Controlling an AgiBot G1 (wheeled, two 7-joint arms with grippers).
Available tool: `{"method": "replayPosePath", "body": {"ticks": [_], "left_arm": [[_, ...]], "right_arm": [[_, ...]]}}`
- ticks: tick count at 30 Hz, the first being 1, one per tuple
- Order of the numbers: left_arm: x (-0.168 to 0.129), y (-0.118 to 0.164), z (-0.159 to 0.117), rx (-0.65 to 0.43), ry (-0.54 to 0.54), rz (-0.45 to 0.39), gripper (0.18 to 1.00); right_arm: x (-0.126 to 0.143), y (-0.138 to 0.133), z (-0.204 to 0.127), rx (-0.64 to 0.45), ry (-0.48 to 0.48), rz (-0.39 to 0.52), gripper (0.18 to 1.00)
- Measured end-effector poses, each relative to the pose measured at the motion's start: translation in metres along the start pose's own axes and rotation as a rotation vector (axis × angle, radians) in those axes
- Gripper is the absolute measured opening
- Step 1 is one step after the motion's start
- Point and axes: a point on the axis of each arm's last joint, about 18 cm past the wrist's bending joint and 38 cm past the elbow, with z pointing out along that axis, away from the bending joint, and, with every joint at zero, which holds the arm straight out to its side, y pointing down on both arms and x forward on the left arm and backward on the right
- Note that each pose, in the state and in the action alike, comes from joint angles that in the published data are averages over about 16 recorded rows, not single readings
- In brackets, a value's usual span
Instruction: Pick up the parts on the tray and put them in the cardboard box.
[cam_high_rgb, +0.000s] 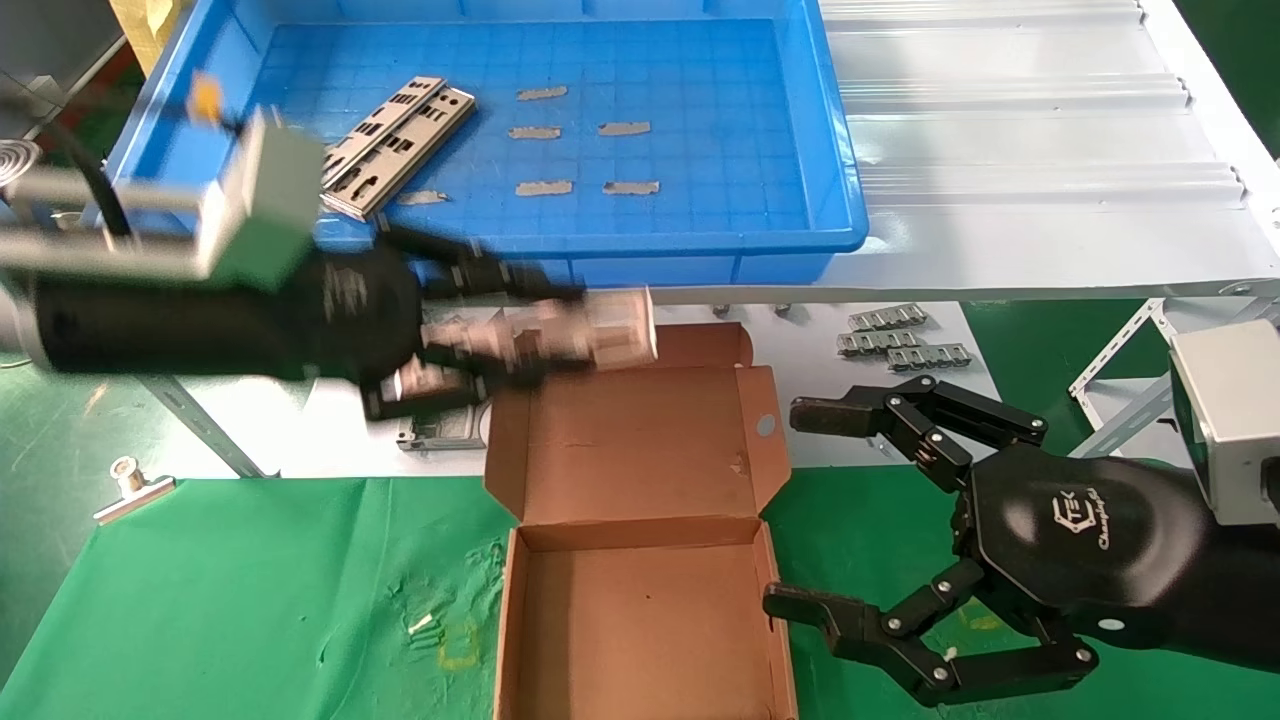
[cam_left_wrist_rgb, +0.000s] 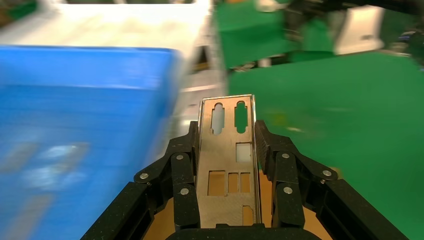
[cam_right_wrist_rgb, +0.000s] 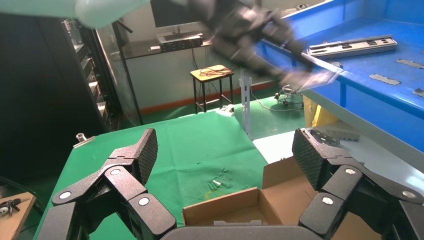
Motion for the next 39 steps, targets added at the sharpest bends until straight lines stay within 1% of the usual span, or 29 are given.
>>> {"method": "replayPosePath", "body": {"ticks": [5, 9, 14, 18, 23, 30, 36, 39], "left_arm": [[0.04, 0.04, 0.036, -0.062, 0.053, -0.002, 0.434], [0.067, 0.074, 0.066, -0.114, 0.068, -0.016, 0.434], [0.092, 0.11, 0.098, -0.165, 0.053, -0.028, 0.434], [0.105, 0.129, 0.118, -0.188, 0.041, -0.034, 0.433], [0.112, 0.14, 0.134, -0.2, 0.029, -0.037, 0.433], [0.115, 0.146, 0.15, -0.21, 0.018, -0.036, 0.446], [0.114, 0.146, 0.155, -0.212, 0.023, -0.046, 0.481], [0.113, 0.143, 0.153, -0.203, 0.033, -0.068, 0.519]], "right_arm": [[0.0, 0.0, 0.0, 0.0, 0.0, 0.0, 1.0], [0.0, 0.0, 0.0, 0.0, 0.0, 0.0, 1.0], [0.0, 0.0, 0.0, 0.0, 0.0, 0.0, 1.0], [0.0, 0.0, 0.0, 0.0, 0.0, 0.0, 1.0], [0.0, 0.0, 0.0, 0.0, 0.0, 0.0, 1.0], [0.0, 0.0, 0.0, 0.0, 0.0, 0.0, 1.0], [0.0, 0.0, 0.0, 0.0, 0.0, 0.0, 1.0], [0.0, 0.0, 0.0, 0.0, 0.0, 0.0, 1.0]]}}
